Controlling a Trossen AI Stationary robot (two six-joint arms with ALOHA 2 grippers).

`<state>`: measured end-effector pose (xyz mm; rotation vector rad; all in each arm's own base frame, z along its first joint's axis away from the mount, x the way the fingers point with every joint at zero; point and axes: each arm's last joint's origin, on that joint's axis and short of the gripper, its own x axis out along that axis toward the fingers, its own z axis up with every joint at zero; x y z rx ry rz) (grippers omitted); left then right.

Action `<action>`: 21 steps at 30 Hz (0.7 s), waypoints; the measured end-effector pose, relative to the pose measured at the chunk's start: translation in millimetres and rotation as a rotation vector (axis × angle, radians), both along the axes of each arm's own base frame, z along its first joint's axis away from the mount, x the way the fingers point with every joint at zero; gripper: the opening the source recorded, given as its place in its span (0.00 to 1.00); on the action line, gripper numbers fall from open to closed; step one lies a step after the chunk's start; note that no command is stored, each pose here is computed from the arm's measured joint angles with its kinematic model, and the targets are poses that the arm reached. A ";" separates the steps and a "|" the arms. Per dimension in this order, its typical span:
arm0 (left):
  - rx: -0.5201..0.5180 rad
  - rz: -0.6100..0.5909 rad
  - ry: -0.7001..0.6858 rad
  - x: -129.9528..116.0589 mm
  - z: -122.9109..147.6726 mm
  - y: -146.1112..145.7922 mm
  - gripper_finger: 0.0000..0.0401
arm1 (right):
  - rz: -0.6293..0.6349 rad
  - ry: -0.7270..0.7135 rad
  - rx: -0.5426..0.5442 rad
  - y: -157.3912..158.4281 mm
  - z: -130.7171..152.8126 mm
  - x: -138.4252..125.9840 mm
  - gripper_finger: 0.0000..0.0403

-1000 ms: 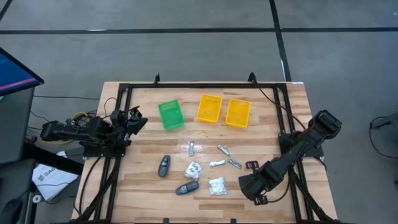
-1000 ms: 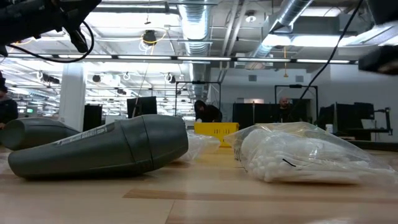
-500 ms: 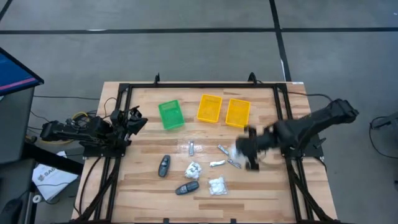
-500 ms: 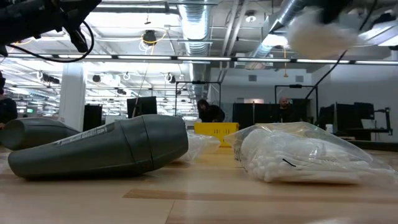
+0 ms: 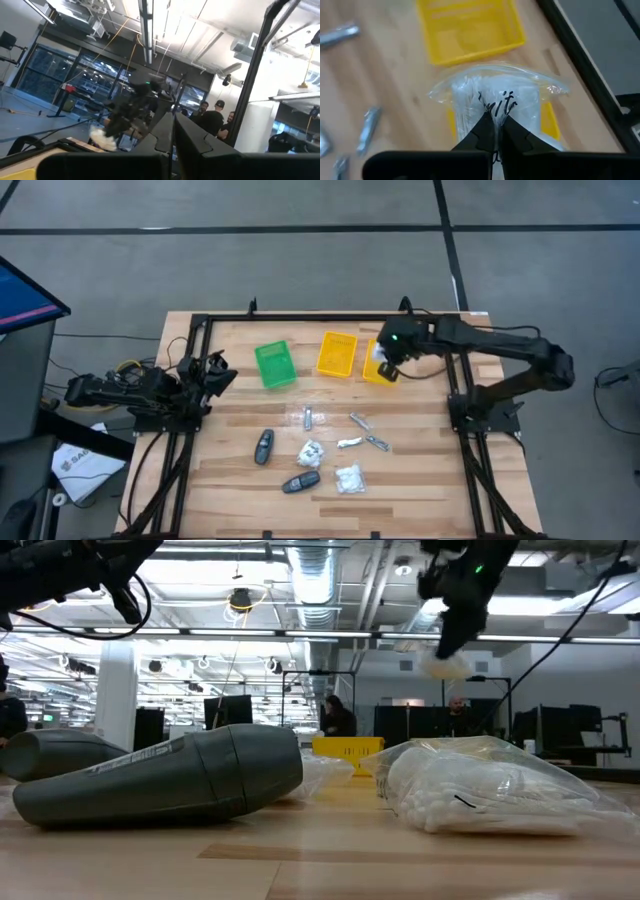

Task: Pick & Place Travel size toiletries
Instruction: Put the white cotton pack into the right yellow bin

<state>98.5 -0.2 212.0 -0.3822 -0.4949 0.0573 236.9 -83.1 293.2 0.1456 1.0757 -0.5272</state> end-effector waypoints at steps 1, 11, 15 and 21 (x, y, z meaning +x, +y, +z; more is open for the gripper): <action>0.001 0.000 0.002 0.2 -0.2 0.0 0.02 | -0.014 0.038 0.009 -5.9 -5.7 0.3 0.00; 0.001 0.002 0.008 0.9 -0.6 0.0 0.02 | 0.002 0.209 0.042 -38.1 -48.5 20.0 0.02; 0.001 0.002 0.008 0.9 -0.6 0.0 0.02 | 0.019 0.266 0.060 -42.6 -64.1 26.8 0.04; 0.001 0.002 0.008 0.9 -0.6 0.0 0.02 | 0.023 0.315 0.085 -45.2 -79.7 33.1 0.09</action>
